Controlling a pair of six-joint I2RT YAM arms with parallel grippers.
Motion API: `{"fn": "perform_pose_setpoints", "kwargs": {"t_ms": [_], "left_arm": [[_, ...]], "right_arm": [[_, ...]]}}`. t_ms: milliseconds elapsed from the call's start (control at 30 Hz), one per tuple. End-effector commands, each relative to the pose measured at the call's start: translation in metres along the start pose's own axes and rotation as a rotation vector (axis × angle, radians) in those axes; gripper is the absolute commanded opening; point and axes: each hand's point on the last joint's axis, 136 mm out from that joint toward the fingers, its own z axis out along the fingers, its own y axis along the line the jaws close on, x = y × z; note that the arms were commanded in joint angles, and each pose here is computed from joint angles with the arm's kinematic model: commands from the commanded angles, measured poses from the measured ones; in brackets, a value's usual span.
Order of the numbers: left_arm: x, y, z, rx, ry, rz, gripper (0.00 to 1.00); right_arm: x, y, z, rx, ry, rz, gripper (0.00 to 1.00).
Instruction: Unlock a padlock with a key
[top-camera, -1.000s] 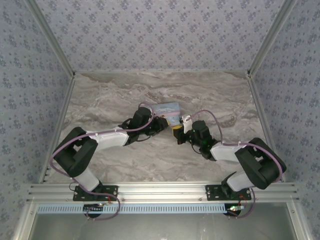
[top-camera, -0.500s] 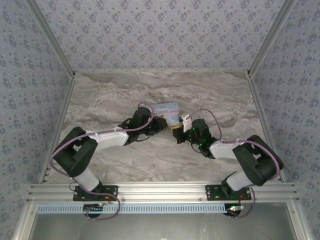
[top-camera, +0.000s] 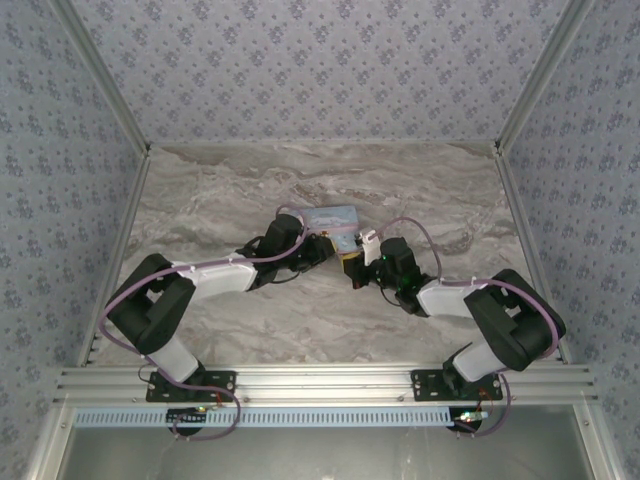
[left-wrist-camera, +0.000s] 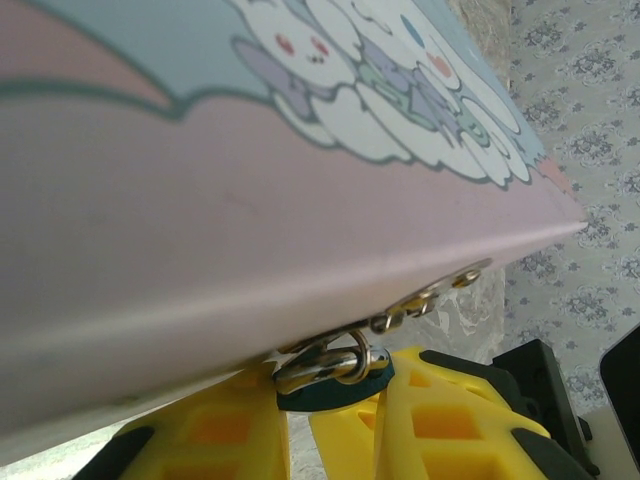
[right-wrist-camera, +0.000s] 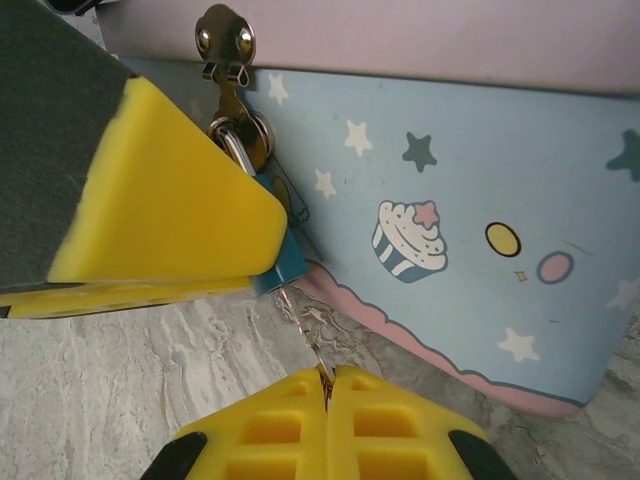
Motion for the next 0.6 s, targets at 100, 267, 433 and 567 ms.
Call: {"fn": "perform_pose_setpoints", "kwargs": {"t_ms": [100,267,433,567], "left_arm": [[0.02,-0.029,0.0,0.087,0.096,0.061,0.21],[0.022,-0.025,0.002,0.074,0.101,0.062,0.21],[0.022,-0.023,0.002,0.072,0.102,0.06,0.21],[0.022,-0.028,0.001,0.09,0.104,0.053,0.21]], "right_arm": [[-0.074,0.039,-0.01,-0.125,-0.216,-0.087,0.0],[-0.071,0.032,-0.015,-0.096,-0.217,-0.084,0.0],[-0.068,0.031,-0.016,-0.097,-0.206,-0.083,0.0],[-0.061,0.03,-0.011,-0.087,-0.181,-0.095,0.0]]}}
